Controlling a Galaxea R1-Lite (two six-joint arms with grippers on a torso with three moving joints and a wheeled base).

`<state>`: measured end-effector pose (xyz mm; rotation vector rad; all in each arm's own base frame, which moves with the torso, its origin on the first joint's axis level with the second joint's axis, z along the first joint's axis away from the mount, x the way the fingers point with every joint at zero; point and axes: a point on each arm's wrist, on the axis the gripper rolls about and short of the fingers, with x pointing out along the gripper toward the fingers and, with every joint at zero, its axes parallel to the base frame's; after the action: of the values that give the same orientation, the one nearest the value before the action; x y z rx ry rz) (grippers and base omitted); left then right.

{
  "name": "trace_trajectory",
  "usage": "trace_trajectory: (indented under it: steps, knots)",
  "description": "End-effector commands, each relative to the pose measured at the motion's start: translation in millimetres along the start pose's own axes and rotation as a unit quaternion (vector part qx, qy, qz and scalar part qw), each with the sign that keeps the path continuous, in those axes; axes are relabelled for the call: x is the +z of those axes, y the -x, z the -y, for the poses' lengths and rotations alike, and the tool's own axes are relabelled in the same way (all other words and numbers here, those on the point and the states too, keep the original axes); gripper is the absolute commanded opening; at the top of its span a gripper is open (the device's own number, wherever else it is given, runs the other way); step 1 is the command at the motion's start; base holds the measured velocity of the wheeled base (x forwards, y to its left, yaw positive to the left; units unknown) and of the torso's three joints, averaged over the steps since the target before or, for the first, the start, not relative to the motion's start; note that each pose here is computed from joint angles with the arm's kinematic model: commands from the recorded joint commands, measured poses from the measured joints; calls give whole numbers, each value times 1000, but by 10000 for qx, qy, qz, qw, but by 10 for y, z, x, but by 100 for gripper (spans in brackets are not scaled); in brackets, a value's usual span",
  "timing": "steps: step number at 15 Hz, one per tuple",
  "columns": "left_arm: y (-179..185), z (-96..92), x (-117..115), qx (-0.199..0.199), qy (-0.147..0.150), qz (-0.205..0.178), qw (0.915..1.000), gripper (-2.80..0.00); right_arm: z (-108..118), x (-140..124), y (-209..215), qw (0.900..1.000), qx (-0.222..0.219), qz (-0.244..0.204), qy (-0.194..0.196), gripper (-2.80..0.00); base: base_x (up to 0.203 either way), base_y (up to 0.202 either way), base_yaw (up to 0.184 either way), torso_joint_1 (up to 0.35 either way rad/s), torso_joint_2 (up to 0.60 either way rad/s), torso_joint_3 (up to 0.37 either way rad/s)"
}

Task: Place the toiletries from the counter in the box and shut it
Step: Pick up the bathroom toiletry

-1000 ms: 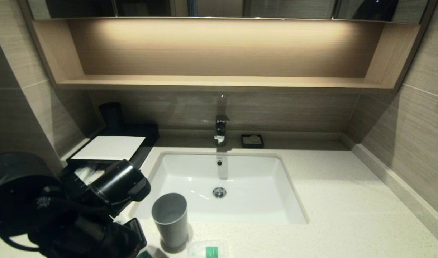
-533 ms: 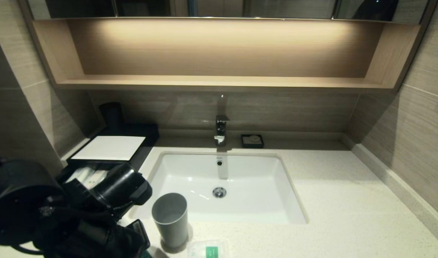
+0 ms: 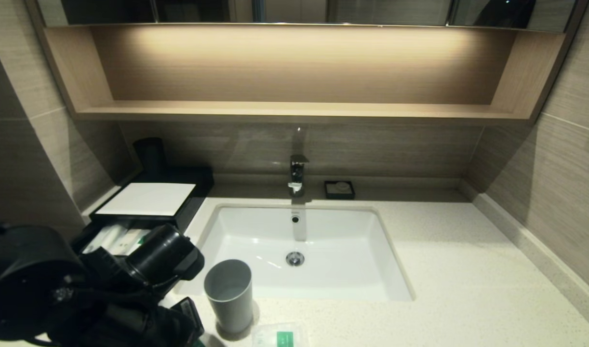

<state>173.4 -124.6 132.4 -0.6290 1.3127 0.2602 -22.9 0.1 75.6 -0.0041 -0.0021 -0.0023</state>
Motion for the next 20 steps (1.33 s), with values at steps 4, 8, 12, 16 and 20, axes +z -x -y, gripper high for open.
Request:
trace_trajectory:
  steps: [4, 8, 12, 16, 20]
  knots:
    - [-39, -16, -6, -152, 31, 73, 9999, -280, 0, -4, -1, 10000, -4, -8, 3, -280, 0, 0, 0, 0, 0, 0]
    - [-59, -15, -5, -109, 23, 65, 9999, -280, 0, -4, -2, 10000, 4, -11, 3, -280, 0, 0, 0, 0, 0, 0]
    - [-68, -8, 1, -101, 30, 65, 9999, 0, 0, -4, -1, 10000, -4, -5, 3, -280, 0, 0, 0, 0, 0, 0]
    - [-95, -1, 3, -56, 37, 48, 10000, 0, 0, -4, -2, 10000, -4, -10, 3, -280, 0, 0, 0, 0, 0, 0]
    - [-154, 16, 13, 53, 37, 16, 10000, 0, 0, -4, -2, 10000, -4, -9, 3, -280, 0, 0, 0, 0, 0, 0]
